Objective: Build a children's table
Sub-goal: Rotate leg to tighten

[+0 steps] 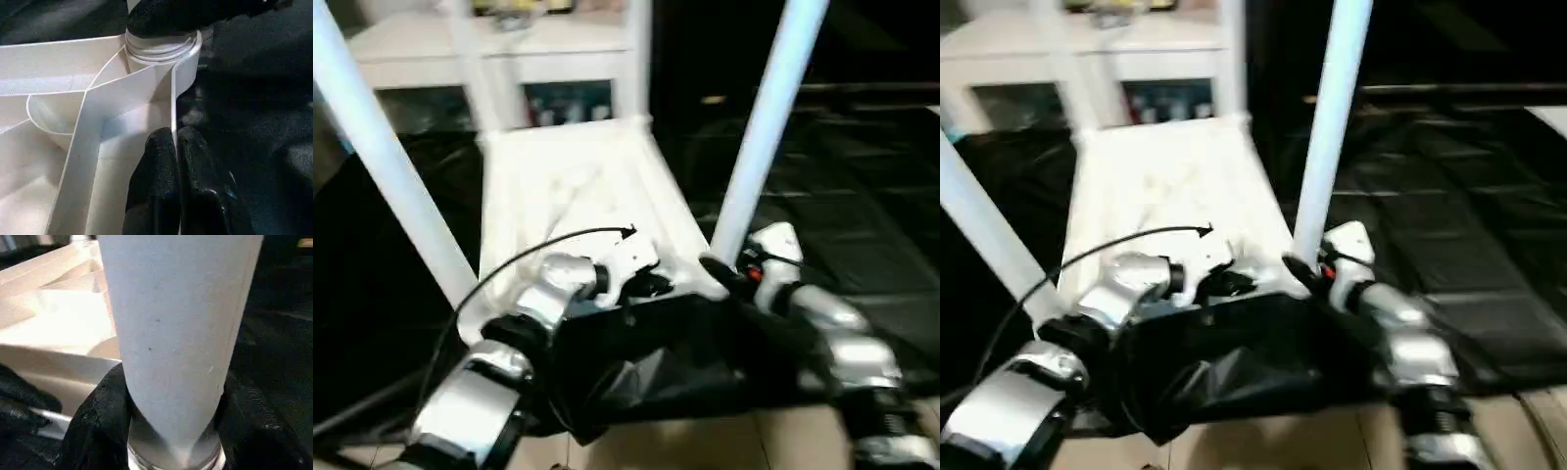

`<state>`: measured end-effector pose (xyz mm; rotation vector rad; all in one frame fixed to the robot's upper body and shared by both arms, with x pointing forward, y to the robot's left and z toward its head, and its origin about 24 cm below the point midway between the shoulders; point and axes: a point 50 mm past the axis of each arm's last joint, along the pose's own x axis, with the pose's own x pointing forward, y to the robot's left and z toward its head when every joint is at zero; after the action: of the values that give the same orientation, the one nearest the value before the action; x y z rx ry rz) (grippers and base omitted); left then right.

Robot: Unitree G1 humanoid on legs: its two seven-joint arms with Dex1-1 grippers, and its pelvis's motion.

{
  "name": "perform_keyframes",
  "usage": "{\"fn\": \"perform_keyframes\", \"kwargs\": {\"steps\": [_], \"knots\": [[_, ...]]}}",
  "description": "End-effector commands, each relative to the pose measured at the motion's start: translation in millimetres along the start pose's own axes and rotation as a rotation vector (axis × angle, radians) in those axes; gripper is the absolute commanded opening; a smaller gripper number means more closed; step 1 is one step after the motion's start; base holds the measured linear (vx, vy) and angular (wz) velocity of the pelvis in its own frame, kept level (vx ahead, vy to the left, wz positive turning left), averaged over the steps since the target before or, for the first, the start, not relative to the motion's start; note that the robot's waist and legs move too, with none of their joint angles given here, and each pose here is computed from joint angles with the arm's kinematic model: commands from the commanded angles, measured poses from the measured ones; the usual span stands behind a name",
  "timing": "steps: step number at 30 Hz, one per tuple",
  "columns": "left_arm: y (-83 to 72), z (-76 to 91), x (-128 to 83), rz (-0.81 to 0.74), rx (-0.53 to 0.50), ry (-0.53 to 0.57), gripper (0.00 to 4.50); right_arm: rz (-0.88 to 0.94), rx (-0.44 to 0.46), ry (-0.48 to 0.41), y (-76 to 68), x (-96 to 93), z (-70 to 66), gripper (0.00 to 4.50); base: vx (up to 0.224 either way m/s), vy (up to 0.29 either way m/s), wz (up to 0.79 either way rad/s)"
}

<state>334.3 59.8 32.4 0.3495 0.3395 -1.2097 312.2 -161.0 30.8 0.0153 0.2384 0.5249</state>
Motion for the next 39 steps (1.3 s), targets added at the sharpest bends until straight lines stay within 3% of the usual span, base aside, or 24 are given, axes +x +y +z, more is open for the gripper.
{"fn": "perform_keyframes", "kwargs": {"steps": [1, 4, 5, 9, 17, 22, 27, 28, 31, 32, 39], "knots": [[-14.1, 29.1, 23.3, -0.076, 0.058, -0.084, 0.0, 0.188, 0.099, 0.053, 41.5, 17.7, -15.3, 2.68, -0.067, -0.018, 0.17], [-11.6, 26.6, 19.7, -0.077, 0.065, -0.076, 0.0, 0.254, 0.078, 0.04, 42.5, 16.6, -9.5, 2.77, 0.06, -0.067, 0.03], [-10.6, 25.7, 18.2, -0.077, 0.066, -0.074, 0.0, 0.276, 0.067, 0.038, 42.7, 15.8, -8.0, 3.07, 0.098, 0.009, -0.37], [-4.5, 17.4, 6.4, -0.108, 0.069, -0.039, 0.0, 0.409, -0.002, 0.056, 35.3, 3.9, -3.4, 3.07, 0.078, 0.013, -0.13], [2.3, 0.1, -27.0, -0.287, 0.069, 0.013, 0.0, 0.663, -0.11, 0.165, 6.3, -30.5, 6.3, 3.07, 0.059, -0.001, 0.04], [4.4, -1.5, -35.2, -0.322, 0.055, -0.005, 0.0, 0.722, -0.128, 0.21, -3.6, -39.5, 9.6, 3.07, 0.023, -0.005, 0.0], [4.5, -1.0, -37.3, -0.34, 0.044, -0.019, 0.0, 0.711, -0.122, 0.199, -9.6, -38.0, 13.3, 3.07, 0.0, 0.0, 0.0], [4.5, -0.9, -37.5, -0.343, 0.042, -0.022, 0.0, 0.713, -0.114, 0.19, -9.9, -37.0, 14.6, 2.83, 0.0, 0.0, 0.0], [4.3, -1.0, -37.6, -0.349, 0.038, -0.026, 0.0, 0.73, -0.104, 0.183, -8.0, -35.3, 15.2, 2.7, 0.0, 0.0, 0.0], [3.9, -1.2, -37.4, -0.353, 0.035, -0.027, 0.0, 0.744, -0.098, 0.186, -6.3, -35.3, 13.9, 2.42, 0.0, 0.0, 0.0], [4.9, -1.4, -36.0, -0.332, 0.027, -0.024, 0.0, 0.743, -0.087, 0.188, -1.5, -36.8, 7.8, 2.15, 0.0, 0.0, 0.0]]}}
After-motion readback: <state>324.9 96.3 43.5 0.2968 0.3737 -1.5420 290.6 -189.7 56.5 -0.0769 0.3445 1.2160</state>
